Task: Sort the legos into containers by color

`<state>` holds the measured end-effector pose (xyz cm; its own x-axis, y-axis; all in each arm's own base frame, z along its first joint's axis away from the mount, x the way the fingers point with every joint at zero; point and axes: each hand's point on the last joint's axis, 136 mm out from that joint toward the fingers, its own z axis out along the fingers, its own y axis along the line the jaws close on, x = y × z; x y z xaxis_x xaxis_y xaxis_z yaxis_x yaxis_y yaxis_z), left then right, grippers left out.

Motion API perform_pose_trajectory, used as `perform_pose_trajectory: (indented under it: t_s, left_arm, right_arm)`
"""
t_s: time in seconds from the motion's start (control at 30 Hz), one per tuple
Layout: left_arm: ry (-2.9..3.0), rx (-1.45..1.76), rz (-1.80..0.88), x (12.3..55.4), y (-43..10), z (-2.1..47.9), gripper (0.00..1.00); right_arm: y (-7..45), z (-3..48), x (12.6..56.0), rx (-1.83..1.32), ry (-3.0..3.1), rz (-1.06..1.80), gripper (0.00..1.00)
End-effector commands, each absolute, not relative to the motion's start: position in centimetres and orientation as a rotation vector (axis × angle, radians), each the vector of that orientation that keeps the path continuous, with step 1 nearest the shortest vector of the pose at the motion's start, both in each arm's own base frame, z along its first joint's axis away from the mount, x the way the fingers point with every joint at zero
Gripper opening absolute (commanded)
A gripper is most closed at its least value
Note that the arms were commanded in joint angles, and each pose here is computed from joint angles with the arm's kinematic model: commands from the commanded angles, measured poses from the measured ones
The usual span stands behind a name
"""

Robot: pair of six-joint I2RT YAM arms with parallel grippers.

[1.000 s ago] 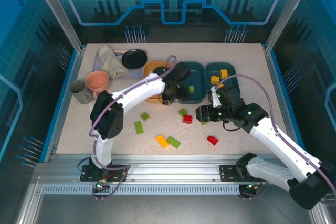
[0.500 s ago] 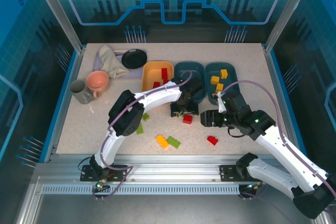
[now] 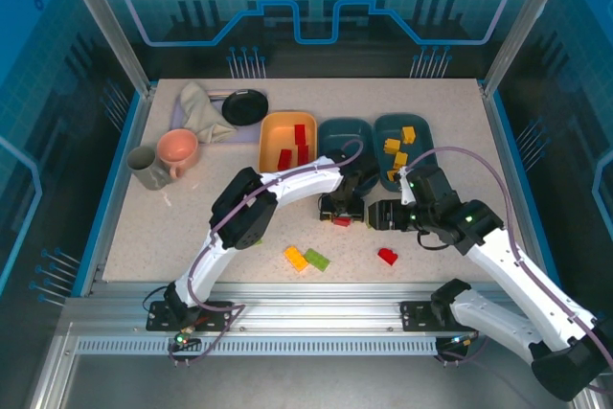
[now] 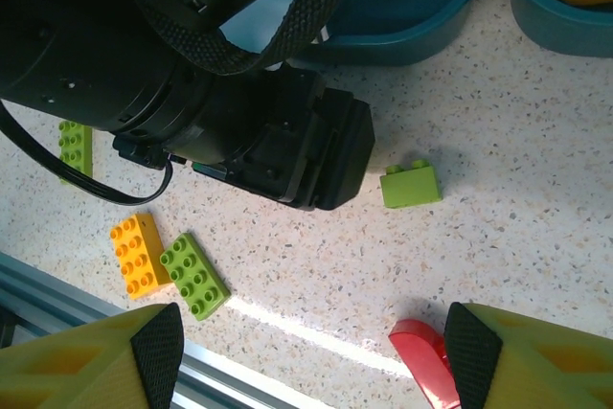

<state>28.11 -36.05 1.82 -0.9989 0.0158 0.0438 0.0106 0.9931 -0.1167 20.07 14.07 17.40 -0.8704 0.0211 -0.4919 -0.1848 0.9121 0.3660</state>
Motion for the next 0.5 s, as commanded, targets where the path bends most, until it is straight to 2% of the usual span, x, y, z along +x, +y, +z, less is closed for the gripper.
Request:
perform_pose_trajectory:
  t_s: [0.0, 0.1, 0.47]
  left_arm:
    - [-3.076, -0.033, 0.091, 27.3, -35.0, 0.6, 0.55]
    - [-3.096, -0.048, 0.112, 27.7, -35.3, 1.2, 0.42]
    - [-3.243, -0.004, 0.168, 27.5, -32.8, 9.1, 0.41]
  right_arm:
    - [14.1, 17.0, 20.0, -0.121, 2.583, 0.577, 0.75]
    - [14.2, 17.0, 20.1, -0.121, 2.584, 0.581, 0.75]
    - [14.5, 17.6, 20.7, -0.142, 2.559, 0.595, 0.75]
